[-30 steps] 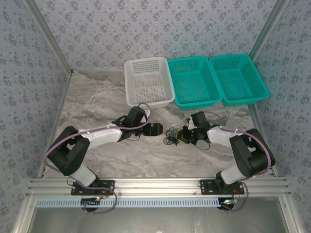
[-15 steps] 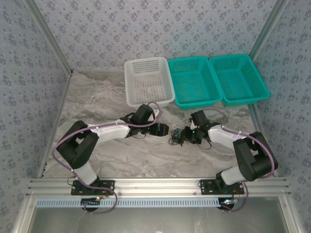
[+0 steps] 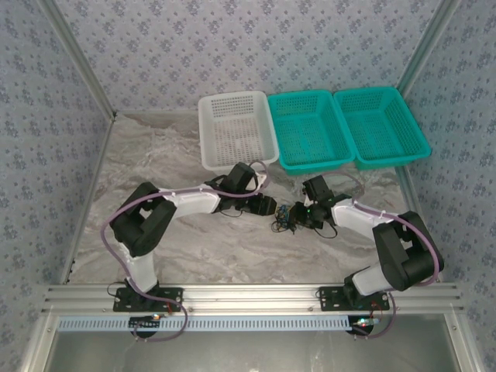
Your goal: Untangle the cables
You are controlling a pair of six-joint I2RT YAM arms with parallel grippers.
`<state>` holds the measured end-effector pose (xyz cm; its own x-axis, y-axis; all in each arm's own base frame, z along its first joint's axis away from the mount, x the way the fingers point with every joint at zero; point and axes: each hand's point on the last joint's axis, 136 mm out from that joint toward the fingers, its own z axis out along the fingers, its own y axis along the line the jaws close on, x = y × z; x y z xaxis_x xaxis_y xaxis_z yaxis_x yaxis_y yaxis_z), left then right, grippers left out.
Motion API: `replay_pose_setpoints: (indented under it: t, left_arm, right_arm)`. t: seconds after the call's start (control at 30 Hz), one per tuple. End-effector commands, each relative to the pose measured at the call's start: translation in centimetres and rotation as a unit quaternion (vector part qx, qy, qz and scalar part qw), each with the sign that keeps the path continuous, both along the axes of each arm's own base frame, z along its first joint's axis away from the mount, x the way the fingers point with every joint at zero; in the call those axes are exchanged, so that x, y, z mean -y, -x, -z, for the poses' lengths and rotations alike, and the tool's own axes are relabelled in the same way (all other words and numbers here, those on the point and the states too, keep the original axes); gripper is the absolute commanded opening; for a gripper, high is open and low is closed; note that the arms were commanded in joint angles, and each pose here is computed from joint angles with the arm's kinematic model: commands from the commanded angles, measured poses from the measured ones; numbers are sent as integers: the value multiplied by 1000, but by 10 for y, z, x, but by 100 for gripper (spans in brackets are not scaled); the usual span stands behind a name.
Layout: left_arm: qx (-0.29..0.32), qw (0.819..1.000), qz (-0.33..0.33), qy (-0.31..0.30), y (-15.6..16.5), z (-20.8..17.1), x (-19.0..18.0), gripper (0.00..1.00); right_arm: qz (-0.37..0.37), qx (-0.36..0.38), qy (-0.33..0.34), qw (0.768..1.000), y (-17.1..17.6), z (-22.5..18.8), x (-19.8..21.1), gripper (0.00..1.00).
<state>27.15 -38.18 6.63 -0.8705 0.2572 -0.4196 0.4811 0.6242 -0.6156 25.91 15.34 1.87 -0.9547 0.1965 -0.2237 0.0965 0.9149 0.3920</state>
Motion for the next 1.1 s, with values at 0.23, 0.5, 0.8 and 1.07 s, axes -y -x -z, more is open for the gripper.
replay_pose_setpoints:
  t: [0.23, 0.5, 0.8, 1.07]
  left_arm:
    - [60, 997, 39, -19, 13, -31, 26, 65]
    - [141, 982, 16, -127, 5, -19, 20, 57]
    - [152, 978, 69, -127, 14, -18, 37, 55]
    - [159, 970, 49, -175, 6, -4, 26, 44]
  right_arm:
    - [17, -63, 89, 994, 29, 32, 32, 30]
    - [15, -60, 90, 994, 28, 31, 30, 30]
    - [13, -54, 88, 995, 25, 29, 28, 30]
    - [29, -53, 74, 995, 22, 27, 25, 30]
